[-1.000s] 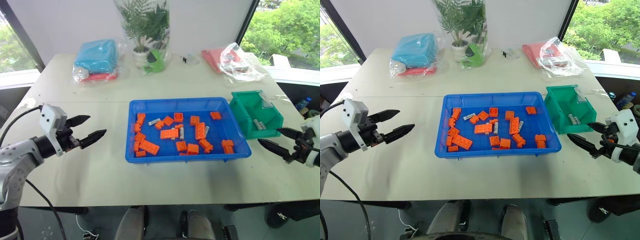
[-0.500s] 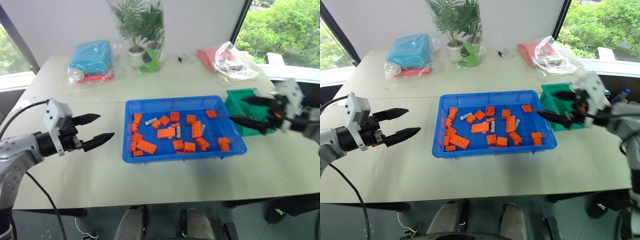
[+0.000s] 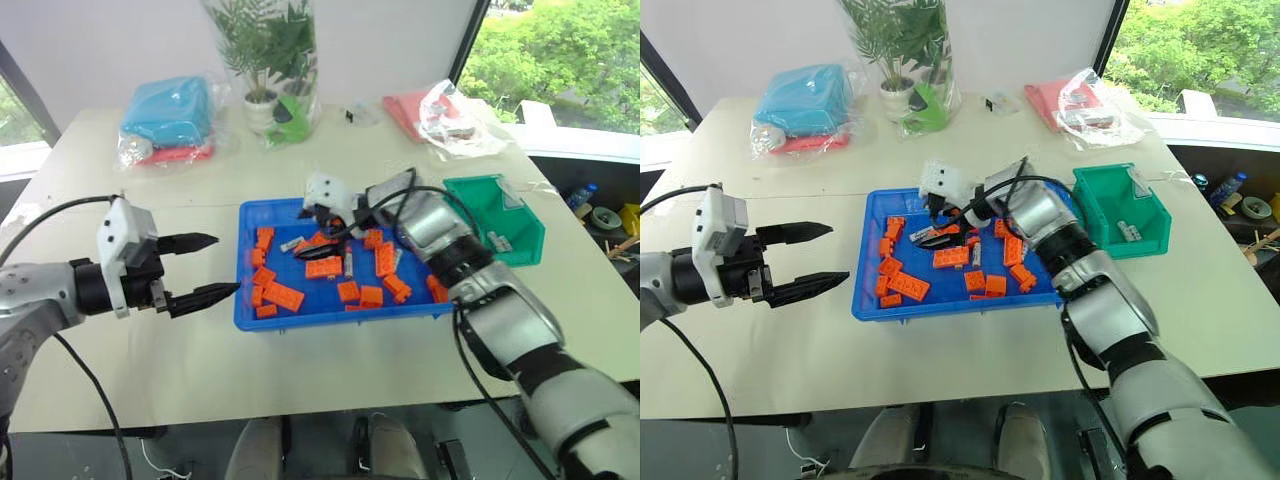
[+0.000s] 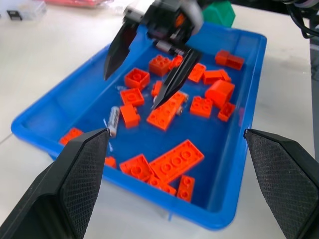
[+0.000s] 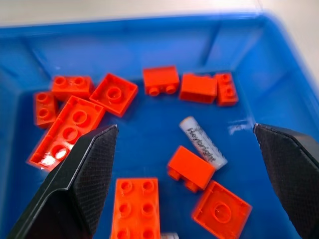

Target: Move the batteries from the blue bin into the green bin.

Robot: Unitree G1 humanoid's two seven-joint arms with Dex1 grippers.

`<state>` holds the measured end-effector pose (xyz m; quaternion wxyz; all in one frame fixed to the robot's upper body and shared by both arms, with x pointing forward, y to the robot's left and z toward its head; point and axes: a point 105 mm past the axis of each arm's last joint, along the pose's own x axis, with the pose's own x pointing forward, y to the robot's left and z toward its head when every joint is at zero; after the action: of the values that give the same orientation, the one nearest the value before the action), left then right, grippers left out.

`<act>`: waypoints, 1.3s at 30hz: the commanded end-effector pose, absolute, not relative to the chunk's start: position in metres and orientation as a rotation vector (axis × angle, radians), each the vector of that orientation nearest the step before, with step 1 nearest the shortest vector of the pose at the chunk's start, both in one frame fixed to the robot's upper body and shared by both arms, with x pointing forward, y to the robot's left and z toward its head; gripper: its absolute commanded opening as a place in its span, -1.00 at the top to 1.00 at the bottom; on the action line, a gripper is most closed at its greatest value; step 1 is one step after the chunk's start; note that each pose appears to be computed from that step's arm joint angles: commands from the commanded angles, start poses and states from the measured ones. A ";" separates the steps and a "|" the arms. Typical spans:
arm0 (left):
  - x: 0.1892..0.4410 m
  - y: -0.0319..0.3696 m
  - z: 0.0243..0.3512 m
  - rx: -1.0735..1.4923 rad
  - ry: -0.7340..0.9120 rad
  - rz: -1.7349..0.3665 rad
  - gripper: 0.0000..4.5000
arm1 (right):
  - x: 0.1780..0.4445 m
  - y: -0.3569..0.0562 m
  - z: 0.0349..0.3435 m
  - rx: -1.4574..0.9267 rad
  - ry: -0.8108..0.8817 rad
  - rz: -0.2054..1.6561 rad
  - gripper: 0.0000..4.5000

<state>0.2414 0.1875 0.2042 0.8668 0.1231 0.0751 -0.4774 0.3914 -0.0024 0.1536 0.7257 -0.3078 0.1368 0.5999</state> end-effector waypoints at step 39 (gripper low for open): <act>0.247 0.184 0.224 0.280 0.064 -0.960 -1.00 | 0.412 0.028 0.118 -0.709 0.342 1.139 0.42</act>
<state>0.2475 0.1852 0.2157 0.8796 0.1181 0.0487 -0.4582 0.4115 0.0236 0.1117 0.7680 -0.3271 0.1689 0.5241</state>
